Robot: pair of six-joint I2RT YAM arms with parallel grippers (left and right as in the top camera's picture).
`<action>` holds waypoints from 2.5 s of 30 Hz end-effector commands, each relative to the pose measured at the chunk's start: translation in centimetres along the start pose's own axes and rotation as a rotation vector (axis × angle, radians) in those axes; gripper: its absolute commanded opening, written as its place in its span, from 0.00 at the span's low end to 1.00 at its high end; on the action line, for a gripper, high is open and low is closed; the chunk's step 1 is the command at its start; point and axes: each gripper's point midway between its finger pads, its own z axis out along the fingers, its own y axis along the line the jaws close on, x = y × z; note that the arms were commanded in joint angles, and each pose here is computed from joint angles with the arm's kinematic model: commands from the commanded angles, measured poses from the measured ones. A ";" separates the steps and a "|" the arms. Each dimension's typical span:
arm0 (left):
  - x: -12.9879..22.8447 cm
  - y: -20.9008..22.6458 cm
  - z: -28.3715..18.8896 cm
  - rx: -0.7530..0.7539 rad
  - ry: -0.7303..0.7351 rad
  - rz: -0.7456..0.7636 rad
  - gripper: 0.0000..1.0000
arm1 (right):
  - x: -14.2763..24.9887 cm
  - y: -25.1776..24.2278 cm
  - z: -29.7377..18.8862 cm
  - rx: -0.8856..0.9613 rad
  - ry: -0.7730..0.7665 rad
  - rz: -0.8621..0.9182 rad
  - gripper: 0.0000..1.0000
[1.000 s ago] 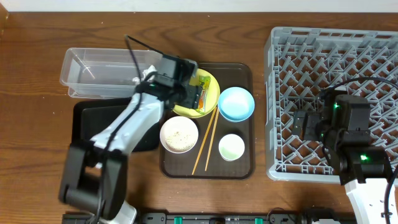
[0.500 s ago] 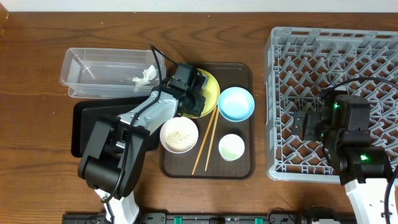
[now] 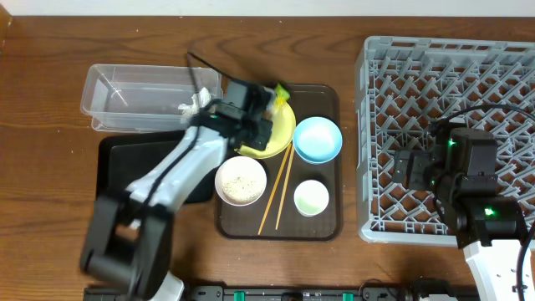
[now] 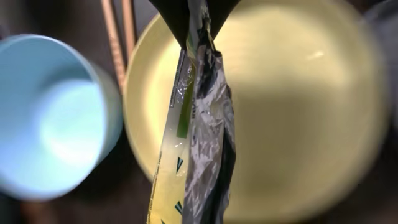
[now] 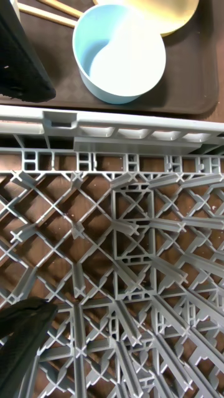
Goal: Sort waste into correct bins and load items into the dishwasher rack
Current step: 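Move the wrapper with the left gripper into the clear bin and release, then grasp the white cup of rice with the left gripper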
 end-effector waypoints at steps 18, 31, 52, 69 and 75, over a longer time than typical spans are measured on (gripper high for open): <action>-1.4 18.8 -9.6 -0.310 -0.393 -1.231 0.07 | -0.7 0.1 -0.4 -0.004 -0.018 0.006 0.99; -2.6 19.1 -8.4 -0.269 -0.423 -1.224 0.52 | -0.7 0.1 -0.4 -0.005 -0.019 0.006 0.99; 3.4 4.6 -4.4 -0.139 0.096 -0.419 0.54 | -0.7 0.1 -0.4 -0.004 -0.017 0.006 0.99; 10.5 -4.9 -1.1 -0.104 0.323 -0.144 0.54 | -0.5 0.1 -0.4 -0.004 -0.012 0.006 0.99; 12.7 -4.5 1.0 -0.132 0.417 -0.145 0.48 | -0.5 0.1 -0.4 -0.004 -0.009 0.006 0.99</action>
